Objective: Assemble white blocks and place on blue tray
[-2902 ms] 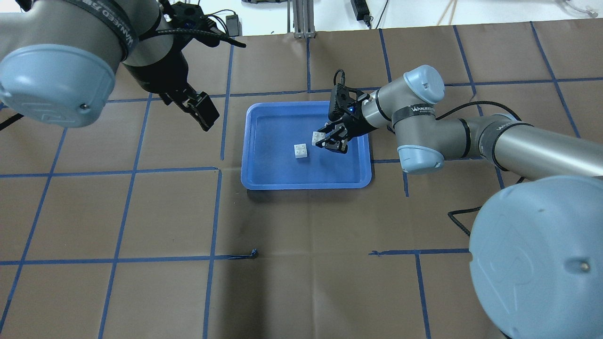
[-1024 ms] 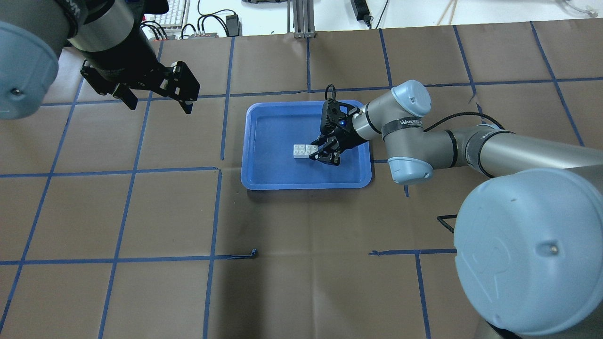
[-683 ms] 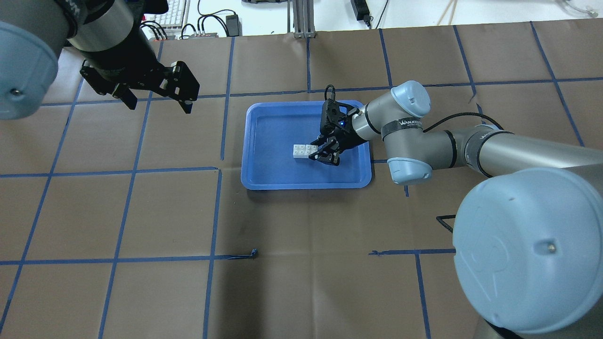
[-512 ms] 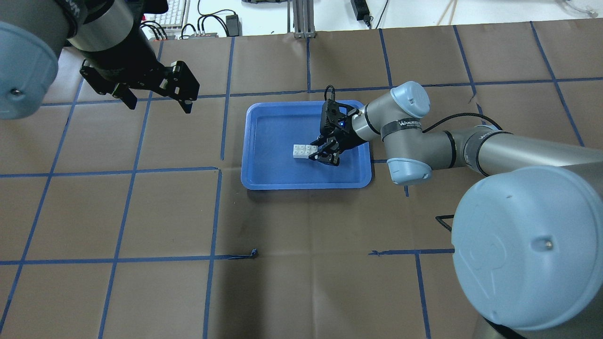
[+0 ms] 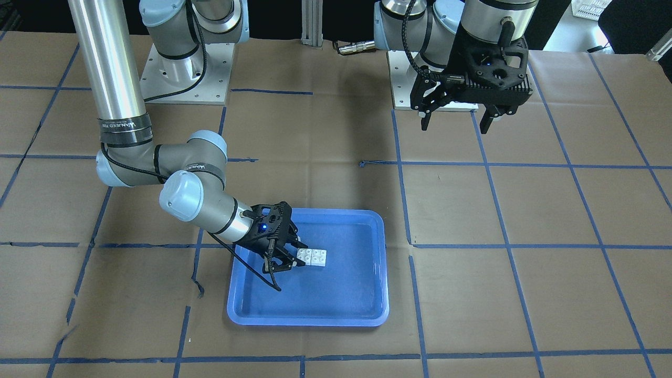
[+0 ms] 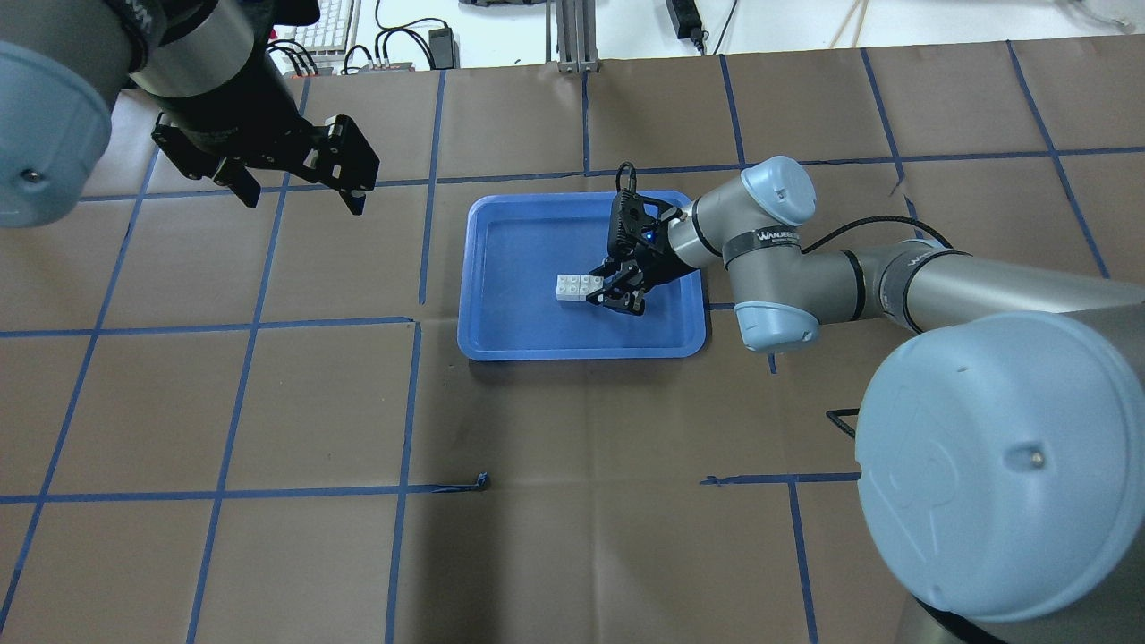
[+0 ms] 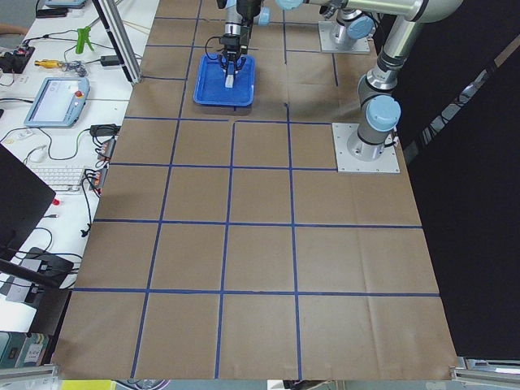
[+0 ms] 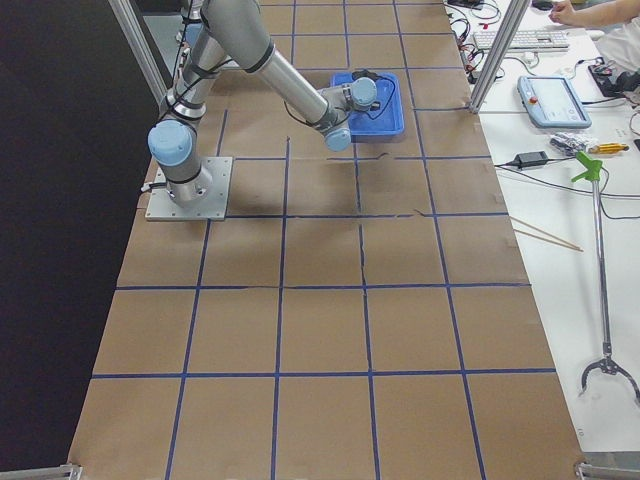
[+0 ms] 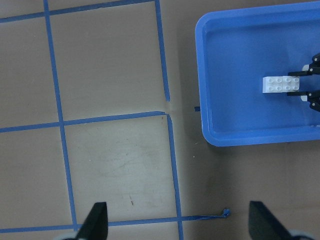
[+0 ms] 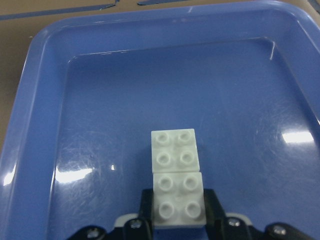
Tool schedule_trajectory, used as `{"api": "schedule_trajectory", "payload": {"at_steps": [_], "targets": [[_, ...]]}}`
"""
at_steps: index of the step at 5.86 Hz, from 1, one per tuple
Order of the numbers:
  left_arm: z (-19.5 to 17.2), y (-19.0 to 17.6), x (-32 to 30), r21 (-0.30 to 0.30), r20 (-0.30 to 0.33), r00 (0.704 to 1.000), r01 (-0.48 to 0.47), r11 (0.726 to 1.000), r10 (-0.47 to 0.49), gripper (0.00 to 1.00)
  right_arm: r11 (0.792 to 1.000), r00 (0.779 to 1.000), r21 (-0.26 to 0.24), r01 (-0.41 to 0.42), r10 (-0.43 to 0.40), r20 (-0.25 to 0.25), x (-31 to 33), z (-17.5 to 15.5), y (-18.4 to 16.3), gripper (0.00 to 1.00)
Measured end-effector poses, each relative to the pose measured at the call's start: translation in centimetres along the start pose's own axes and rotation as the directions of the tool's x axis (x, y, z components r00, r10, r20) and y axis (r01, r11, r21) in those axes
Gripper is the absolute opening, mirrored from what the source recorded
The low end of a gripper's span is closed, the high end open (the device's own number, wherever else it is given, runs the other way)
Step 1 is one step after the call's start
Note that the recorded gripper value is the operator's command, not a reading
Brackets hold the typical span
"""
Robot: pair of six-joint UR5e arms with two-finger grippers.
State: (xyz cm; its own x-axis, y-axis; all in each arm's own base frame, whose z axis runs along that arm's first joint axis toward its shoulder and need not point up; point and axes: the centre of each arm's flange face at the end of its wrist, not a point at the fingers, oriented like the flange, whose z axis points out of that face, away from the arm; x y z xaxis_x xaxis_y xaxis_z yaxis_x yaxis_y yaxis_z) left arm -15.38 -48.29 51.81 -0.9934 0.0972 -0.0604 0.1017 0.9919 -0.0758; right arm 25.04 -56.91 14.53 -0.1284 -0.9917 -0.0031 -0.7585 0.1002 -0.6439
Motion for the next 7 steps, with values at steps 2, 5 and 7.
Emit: {"api": "schedule_trajectory", "payload": {"at_steps": [2, 5, 7], "targets": [[0.0, 0.0, 0.0, 0.0, 0.0, 1.0, 0.0, 1.0, 0.0, 0.99, 1.0, 1.0, 0.001, -0.002, 0.002, -0.001, 0.0, 0.0, 0.0, 0.5], [0.0, 0.0, 0.0, 0.0, 0.0, 1.0, 0.0, 1.0, 0.0, 0.99, 1.0, 1.0, 0.002, -0.003, 0.003, -0.002, 0.1, -0.1, -0.1, 0.99], [0.0, 0.0, 0.0, 0.001, 0.002, 1.0, 0.0, 1.0, 0.0, 0.99, 0.996, 0.996, -0.013, -0.088, 0.087, -0.02, 1.0, -1.3, -1.0, 1.0]]}}
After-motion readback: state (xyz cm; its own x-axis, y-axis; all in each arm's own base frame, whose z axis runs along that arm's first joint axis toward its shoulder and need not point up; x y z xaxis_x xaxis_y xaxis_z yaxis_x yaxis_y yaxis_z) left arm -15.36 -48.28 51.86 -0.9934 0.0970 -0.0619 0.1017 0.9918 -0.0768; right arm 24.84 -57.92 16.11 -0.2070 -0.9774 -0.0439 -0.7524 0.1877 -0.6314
